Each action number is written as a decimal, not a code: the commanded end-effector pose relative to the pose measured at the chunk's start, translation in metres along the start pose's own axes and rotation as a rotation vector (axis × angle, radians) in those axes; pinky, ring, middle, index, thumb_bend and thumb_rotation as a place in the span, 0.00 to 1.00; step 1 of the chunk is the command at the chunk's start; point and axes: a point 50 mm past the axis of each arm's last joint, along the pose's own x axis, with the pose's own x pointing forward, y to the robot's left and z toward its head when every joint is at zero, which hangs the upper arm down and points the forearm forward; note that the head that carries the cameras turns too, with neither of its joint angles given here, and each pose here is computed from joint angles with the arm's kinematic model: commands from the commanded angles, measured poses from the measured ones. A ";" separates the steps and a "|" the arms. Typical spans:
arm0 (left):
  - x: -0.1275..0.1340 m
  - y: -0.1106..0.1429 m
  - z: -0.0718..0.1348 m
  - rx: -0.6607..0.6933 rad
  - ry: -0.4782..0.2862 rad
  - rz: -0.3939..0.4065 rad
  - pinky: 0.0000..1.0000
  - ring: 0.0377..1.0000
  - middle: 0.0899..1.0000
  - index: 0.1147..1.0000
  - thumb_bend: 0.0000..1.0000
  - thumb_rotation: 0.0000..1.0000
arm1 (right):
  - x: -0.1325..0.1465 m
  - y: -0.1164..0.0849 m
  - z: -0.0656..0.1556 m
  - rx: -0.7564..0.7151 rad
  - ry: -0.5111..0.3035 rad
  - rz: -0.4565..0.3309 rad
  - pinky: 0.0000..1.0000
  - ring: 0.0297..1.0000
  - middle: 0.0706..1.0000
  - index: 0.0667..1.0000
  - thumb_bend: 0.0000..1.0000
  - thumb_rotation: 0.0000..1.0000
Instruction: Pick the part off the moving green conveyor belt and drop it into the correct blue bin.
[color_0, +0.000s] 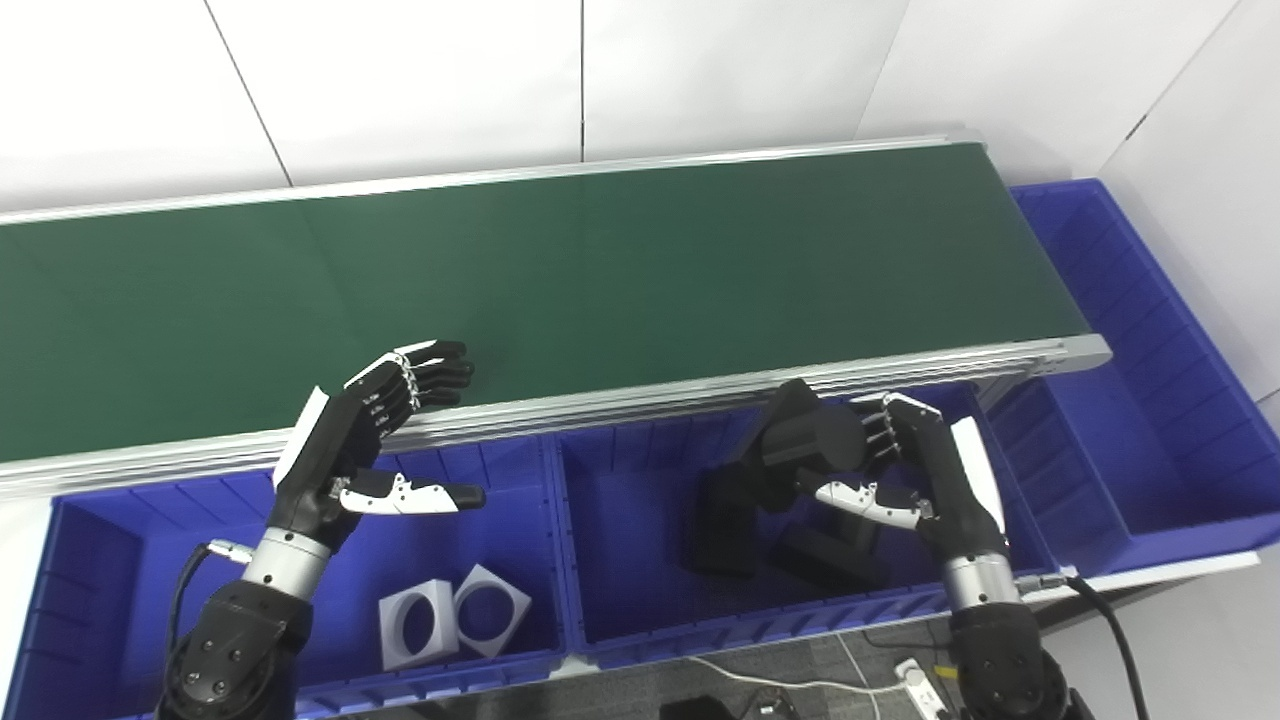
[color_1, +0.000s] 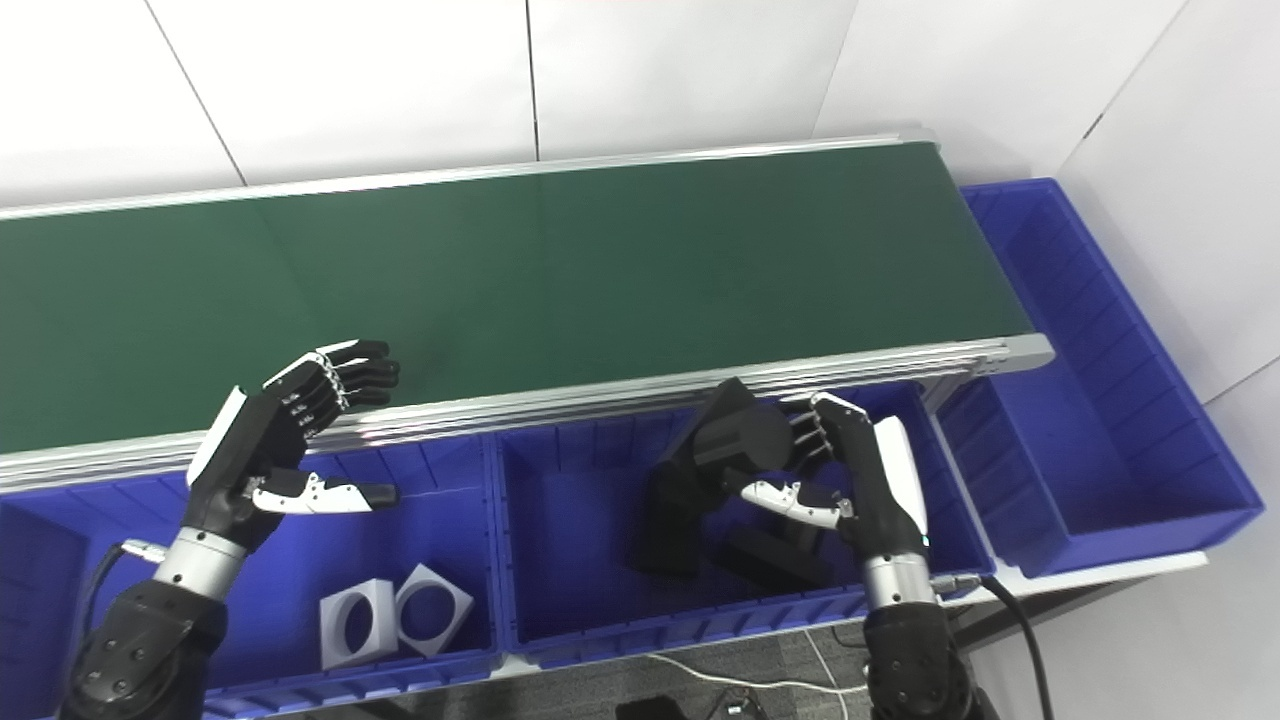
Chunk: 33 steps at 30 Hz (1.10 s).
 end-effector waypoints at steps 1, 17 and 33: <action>0.007 0.006 0.011 0.012 -0.057 -0.004 0.72 0.74 0.70 0.72 1.00 0.06 | 0.002 -0.010 0.009 -0.014 -0.034 -0.021 0.31 0.37 0.43 0.51 0.51 0.00; 0.006 0.010 0.011 0.012 -0.052 -0.007 0.72 0.74 0.71 0.72 1.00 0.05 | -0.002 -0.017 -0.008 -0.114 0.081 -0.045 0.31 0.36 0.44 0.51 0.51 0.00; 0.006 0.009 0.012 0.021 -0.054 -0.005 0.72 0.74 0.71 0.72 1.00 0.08 | -0.003 -0.015 -0.016 -0.125 0.147 -0.017 0.49 0.54 0.60 0.61 0.84 0.07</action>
